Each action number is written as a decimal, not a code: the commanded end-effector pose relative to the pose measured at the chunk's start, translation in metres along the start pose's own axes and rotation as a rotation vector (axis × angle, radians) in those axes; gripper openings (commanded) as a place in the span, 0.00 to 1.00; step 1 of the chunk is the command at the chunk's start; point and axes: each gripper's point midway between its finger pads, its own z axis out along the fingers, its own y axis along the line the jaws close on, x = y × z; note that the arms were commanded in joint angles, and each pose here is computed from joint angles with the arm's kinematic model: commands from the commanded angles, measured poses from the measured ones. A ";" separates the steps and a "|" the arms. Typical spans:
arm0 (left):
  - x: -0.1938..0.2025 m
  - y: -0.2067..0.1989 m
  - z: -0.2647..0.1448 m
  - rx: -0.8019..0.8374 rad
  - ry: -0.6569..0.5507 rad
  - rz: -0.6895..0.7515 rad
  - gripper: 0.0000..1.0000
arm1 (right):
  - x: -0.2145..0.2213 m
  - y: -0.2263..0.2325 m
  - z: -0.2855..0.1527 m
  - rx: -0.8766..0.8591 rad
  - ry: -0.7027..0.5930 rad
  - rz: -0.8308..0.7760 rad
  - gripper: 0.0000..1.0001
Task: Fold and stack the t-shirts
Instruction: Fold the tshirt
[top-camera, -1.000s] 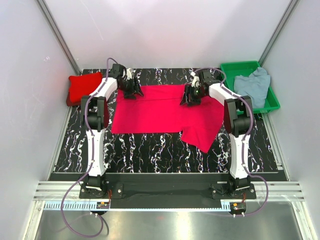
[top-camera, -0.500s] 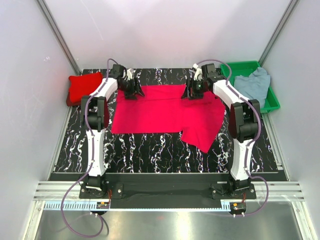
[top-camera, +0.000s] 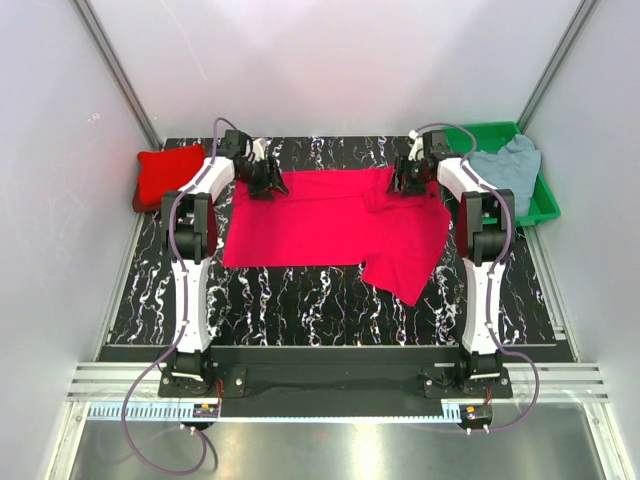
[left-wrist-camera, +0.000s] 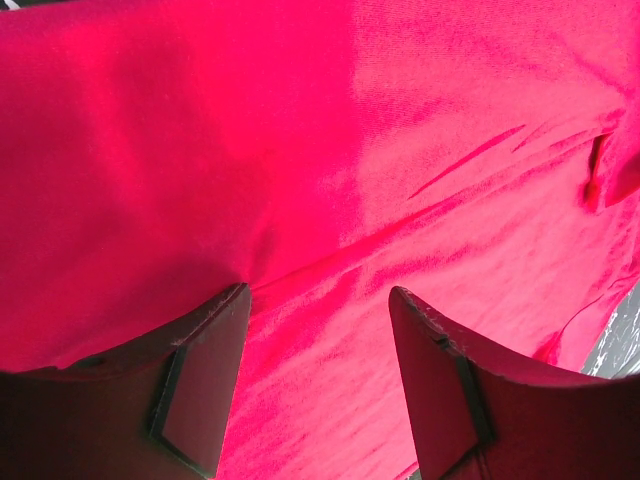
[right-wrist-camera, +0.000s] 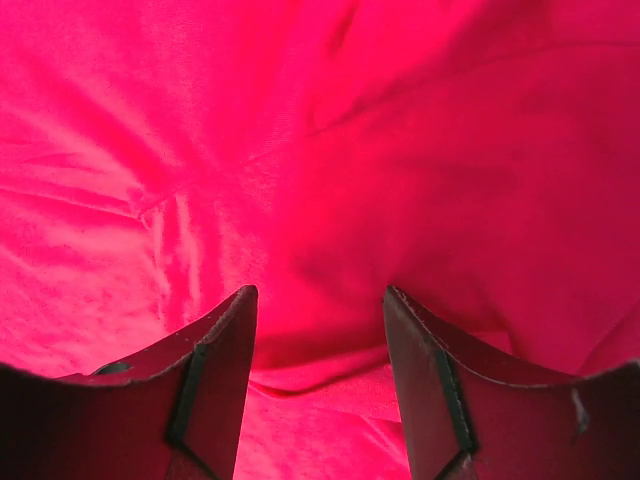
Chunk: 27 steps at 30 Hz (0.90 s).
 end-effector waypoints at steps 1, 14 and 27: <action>-0.003 -0.003 -0.014 -0.006 -0.015 0.021 0.65 | -0.033 -0.004 -0.018 0.035 -0.084 -0.056 0.61; -0.012 -0.006 -0.011 0.023 -0.034 0.002 0.65 | 0.021 0.002 -0.065 0.064 0.002 -0.028 0.63; -0.015 -0.015 -0.012 0.063 -0.037 -0.014 0.64 | 0.035 0.016 -0.110 0.081 -0.030 -0.035 0.64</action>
